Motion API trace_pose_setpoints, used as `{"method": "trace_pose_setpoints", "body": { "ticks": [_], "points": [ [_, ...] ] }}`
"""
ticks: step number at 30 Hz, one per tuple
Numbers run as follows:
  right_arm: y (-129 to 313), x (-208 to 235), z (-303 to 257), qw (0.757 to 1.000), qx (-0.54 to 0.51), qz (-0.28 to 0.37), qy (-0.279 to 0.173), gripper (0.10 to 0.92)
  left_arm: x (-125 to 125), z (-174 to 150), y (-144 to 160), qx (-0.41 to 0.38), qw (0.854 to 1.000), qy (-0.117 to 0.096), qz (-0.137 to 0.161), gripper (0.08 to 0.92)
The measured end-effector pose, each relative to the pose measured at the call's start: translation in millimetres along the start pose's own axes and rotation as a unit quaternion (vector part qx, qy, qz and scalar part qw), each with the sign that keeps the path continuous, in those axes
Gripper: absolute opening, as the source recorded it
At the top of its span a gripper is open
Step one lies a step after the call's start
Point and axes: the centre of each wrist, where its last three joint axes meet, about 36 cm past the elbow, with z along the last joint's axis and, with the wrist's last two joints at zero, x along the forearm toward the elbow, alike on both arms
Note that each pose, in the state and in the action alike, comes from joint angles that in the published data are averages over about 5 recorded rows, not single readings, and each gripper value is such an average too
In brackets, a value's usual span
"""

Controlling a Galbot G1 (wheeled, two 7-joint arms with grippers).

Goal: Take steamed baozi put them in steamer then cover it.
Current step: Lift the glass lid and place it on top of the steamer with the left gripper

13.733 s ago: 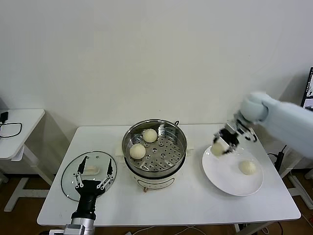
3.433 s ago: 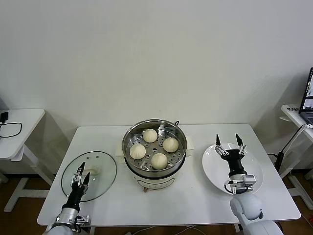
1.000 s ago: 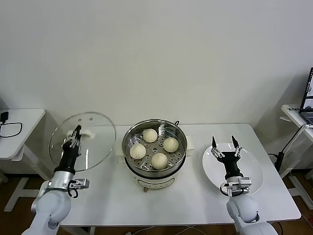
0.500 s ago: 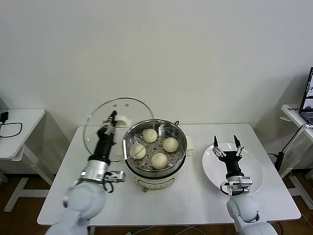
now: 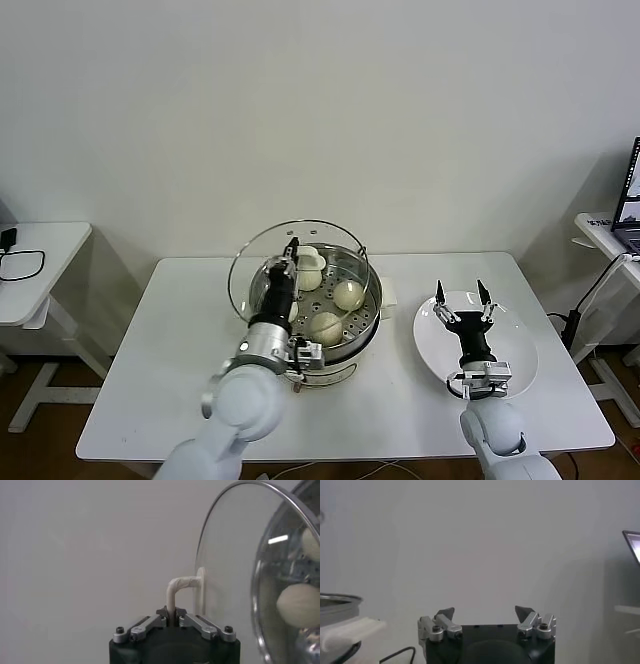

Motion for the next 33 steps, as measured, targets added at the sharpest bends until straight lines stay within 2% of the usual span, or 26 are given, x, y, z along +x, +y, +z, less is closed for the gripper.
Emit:
{"method": "trace_pose_setpoints", "body": {
  "ticks": [9,33],
  "points": [
    [0,1,3,1.000,0.002,0.002,0.003,0.823,-9,-22,-17,-0.010,1.000,0.009,0.025,0.186],
    [0,-3,8,1.000,0.007,0.002,0.004,0.823,-25,-41,-46,-0.026,0.998,0.024,0.043,0.186]
  ]
}}
